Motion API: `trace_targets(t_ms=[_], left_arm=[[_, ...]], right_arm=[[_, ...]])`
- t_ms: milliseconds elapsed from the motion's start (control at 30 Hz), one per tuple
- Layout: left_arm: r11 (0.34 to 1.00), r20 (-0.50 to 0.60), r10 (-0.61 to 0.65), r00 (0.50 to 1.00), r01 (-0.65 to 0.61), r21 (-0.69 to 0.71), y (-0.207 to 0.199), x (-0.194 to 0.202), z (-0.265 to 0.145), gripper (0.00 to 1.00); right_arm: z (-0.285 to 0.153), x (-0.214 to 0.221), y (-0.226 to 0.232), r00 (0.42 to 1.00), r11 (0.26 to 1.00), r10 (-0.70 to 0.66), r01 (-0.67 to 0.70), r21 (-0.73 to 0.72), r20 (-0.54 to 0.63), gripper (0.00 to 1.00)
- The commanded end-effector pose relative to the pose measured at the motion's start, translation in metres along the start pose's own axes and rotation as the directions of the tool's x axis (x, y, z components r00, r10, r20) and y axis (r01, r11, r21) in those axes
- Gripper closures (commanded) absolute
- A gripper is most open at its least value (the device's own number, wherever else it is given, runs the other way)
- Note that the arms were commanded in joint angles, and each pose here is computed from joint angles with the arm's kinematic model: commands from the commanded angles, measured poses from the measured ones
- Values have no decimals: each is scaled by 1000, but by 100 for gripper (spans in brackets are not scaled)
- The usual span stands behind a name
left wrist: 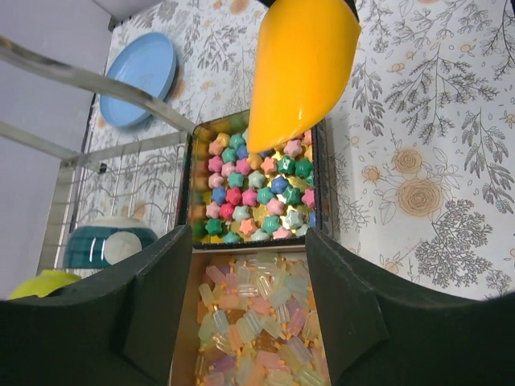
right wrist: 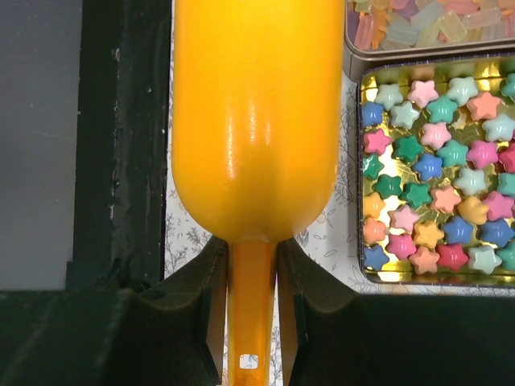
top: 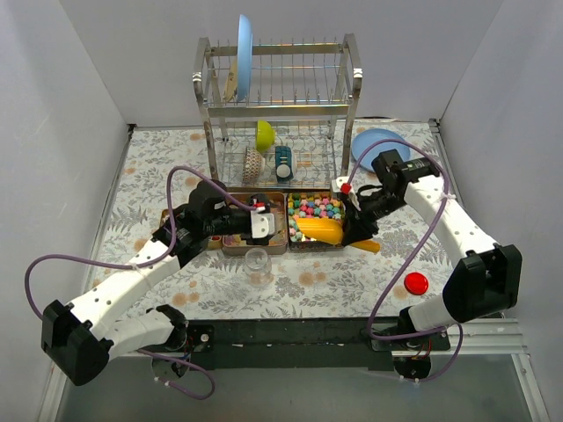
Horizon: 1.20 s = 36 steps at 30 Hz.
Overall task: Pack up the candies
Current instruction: Pick up the spatula from the center of the board.
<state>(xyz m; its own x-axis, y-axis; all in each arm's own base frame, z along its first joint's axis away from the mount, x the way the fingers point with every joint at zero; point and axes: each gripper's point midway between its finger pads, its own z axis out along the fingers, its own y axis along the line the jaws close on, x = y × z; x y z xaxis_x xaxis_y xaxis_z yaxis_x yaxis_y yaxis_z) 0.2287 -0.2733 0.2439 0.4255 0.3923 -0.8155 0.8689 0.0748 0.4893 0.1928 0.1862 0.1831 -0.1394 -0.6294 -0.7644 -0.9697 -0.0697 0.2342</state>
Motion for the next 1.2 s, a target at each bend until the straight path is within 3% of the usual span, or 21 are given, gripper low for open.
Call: trace_targets(t_ms=[0, 600, 833, 1000, 1067, 1167], left_arm=[[990, 141, 138, 980, -141, 12, 3, -29, 3, 43], [965, 242, 215, 946, -243, 93, -7, -43, 30, 53], [953, 258, 255, 932, -288, 99, -10, -43, 36, 71], [953, 263, 242, 934, -280, 117, -15, -41, 37, 93], [952, 265, 242, 933, -282, 123, -18, -39, 37, 100], [957, 241, 226, 944, -262, 128, -17, -38, 35, 100]], right_arm=[[2, -17, 8, 999, 999, 25, -23, -47, 45, 99], [23, -30, -2, 999, 995, 6, -2, -100, 39, 99], [32, -31, 3, 1000, 992, 1, 2, -125, 28, 99], [37, -31, 3, 999, 990, 25, -21, -140, 29, 99], [35, -34, 1, 999, 991, 26, -23, -132, 25, 94], [28, -37, -2, 1000, 995, 10, -9, -96, 2, 80]])
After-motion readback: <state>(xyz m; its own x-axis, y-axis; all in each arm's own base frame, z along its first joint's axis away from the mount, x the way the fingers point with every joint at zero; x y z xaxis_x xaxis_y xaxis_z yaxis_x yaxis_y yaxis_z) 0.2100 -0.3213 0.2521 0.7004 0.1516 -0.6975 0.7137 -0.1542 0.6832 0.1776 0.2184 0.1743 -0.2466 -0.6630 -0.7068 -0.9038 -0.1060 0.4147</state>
